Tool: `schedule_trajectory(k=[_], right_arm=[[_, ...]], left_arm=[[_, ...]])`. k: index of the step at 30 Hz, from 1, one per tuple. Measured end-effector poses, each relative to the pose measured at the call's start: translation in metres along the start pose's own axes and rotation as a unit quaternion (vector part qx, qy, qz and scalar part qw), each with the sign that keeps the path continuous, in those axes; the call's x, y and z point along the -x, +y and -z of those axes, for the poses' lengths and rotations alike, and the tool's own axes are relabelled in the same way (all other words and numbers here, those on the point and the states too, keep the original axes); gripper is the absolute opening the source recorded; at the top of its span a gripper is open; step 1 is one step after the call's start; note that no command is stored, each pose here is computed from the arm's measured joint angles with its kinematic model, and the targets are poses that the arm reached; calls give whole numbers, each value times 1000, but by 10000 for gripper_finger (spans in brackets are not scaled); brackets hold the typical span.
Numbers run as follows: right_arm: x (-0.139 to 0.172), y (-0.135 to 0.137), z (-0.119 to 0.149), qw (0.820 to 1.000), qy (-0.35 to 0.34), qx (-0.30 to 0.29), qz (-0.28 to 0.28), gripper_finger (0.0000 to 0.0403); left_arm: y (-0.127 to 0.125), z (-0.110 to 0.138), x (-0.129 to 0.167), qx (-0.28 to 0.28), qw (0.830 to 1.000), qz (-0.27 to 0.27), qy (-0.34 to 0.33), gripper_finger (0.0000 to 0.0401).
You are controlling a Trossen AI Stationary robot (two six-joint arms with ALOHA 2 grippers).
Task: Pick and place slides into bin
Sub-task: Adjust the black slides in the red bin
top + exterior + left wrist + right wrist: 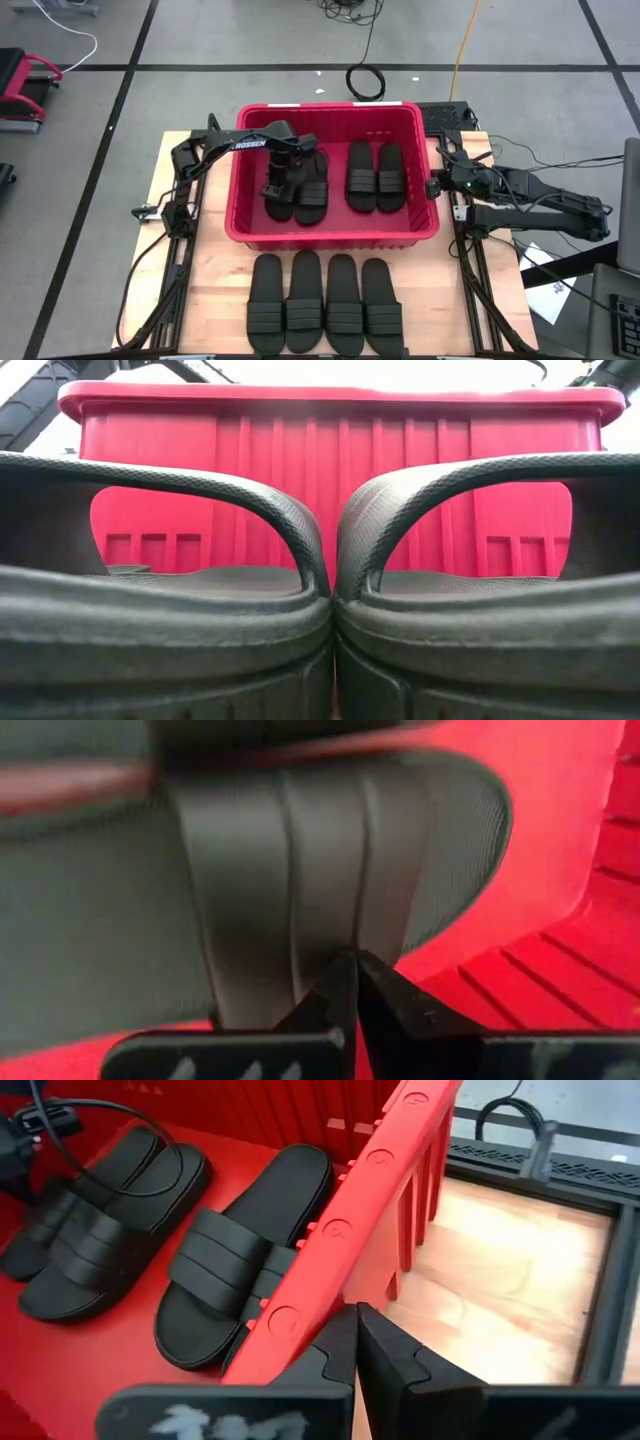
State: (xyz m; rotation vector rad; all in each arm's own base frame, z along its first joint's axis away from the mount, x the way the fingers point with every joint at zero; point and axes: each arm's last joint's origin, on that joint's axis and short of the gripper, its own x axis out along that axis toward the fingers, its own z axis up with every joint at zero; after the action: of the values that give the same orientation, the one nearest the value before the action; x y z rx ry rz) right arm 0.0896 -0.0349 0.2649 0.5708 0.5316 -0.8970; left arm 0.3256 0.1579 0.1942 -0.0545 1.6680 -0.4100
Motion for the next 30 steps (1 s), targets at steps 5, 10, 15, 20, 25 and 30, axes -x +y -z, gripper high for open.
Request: schedule_trajectory(k=[5,10,15,20,25,30], right_arm=[[-2,2,-1,1000,2,10,-1,0],[-2,3,-1,1000,0,12,-1,0],[-2,3,-1,1000,-1,21,-3,0],[-2,3,-2,1000,-2,21,-4,0],[-2,3,-2,1000,0,30,-9,1],[-2,5,-2,999,5,36,-24,16]], left_arm=[[-4,-8,-1,-19,999,-29,1,3],[-3,-11,11,4,995,-98,31,17],[5,-10,45,28,992,-124,-13,28],[14,-9,79,55,984,-128,-108,46],[20,-13,103,82,964,-65,-243,73],[17,-22,108,71,944,6,-321,115]])
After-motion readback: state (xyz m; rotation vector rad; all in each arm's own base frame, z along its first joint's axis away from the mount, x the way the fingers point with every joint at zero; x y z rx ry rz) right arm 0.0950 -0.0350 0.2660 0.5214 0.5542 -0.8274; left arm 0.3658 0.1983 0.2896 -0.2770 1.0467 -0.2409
